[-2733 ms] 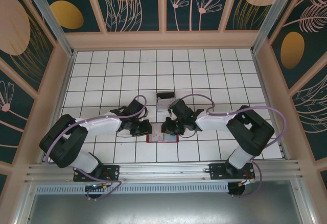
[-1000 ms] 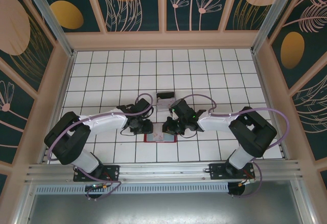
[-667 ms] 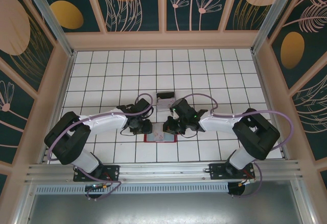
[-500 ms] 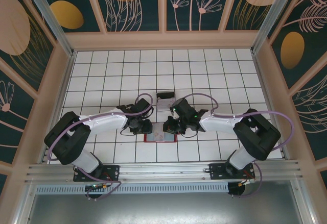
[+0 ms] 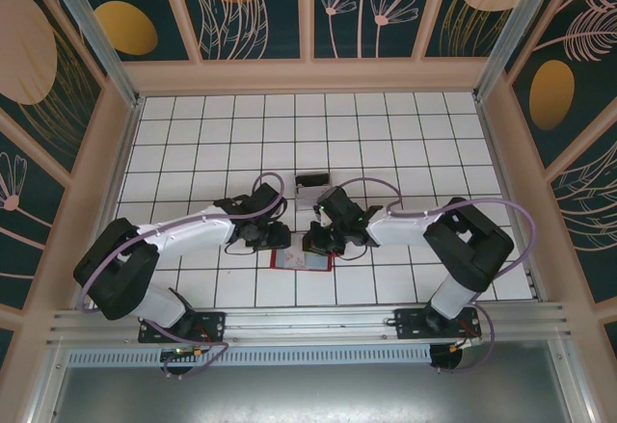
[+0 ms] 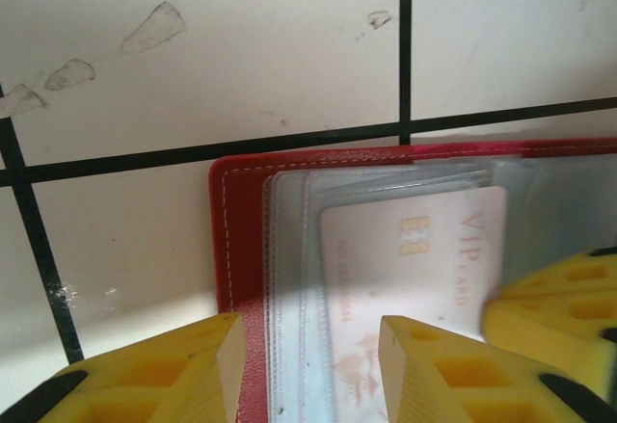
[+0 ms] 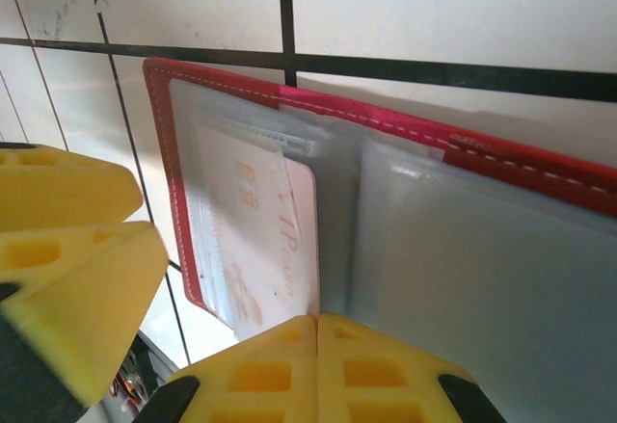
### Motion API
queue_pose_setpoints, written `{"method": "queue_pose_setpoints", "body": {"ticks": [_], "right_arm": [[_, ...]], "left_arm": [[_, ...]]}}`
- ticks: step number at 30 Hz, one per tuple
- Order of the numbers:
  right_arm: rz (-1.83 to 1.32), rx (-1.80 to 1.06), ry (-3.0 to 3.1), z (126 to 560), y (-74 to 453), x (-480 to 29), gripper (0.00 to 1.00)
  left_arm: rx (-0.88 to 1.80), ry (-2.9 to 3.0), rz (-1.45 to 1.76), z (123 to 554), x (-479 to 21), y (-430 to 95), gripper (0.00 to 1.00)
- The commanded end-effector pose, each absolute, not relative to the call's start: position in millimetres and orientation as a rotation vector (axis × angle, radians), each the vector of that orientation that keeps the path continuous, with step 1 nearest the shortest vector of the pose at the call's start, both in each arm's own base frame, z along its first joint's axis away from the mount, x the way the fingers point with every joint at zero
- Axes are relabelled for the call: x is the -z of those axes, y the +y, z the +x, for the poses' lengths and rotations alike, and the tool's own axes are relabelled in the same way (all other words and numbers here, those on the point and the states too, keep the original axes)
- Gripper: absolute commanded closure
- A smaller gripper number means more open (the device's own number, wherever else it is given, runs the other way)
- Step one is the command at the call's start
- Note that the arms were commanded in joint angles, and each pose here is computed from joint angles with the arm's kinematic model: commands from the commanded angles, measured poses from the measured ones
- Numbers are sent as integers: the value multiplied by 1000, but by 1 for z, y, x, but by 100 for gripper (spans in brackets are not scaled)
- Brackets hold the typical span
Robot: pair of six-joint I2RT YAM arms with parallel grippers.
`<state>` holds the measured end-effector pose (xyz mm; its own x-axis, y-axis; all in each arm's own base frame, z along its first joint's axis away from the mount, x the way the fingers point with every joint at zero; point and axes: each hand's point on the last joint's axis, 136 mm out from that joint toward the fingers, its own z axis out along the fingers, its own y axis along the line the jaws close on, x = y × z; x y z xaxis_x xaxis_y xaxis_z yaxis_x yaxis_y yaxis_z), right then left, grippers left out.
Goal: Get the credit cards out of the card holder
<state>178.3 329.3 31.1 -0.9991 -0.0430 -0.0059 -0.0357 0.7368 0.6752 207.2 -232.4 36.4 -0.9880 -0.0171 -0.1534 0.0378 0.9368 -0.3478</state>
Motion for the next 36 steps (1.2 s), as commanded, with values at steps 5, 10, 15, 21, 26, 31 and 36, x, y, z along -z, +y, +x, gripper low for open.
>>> {"method": "queue_pose_setpoints", "body": {"ticks": [5,10,15,21,26,31,36], "right_arm": [[57,1166,-2897,180,339,-30,94],[37,1172,-2892,180,338,-29,94],[15,1182,-2896,181,338,-30,94],[12,1172,-2905,181,335,-31,95],[-4,1153,-2923,180,326,-32,95],[-18,1140,-2936,181,318,-32,95],[-23,1135,-2944,181,314,-34,95]], "left_arm": [[570,2942,20,205,-37,-238,53],[562,2972,41,200,-27,-238,51],[492,3007,67,195,-16,-232,50],[328,3043,67,191,-3,-211,54],[316,3048,61,188,-1,-208,56],[312,3054,56,186,1,-206,56],[310,3053,53,186,1,-205,57]]}}
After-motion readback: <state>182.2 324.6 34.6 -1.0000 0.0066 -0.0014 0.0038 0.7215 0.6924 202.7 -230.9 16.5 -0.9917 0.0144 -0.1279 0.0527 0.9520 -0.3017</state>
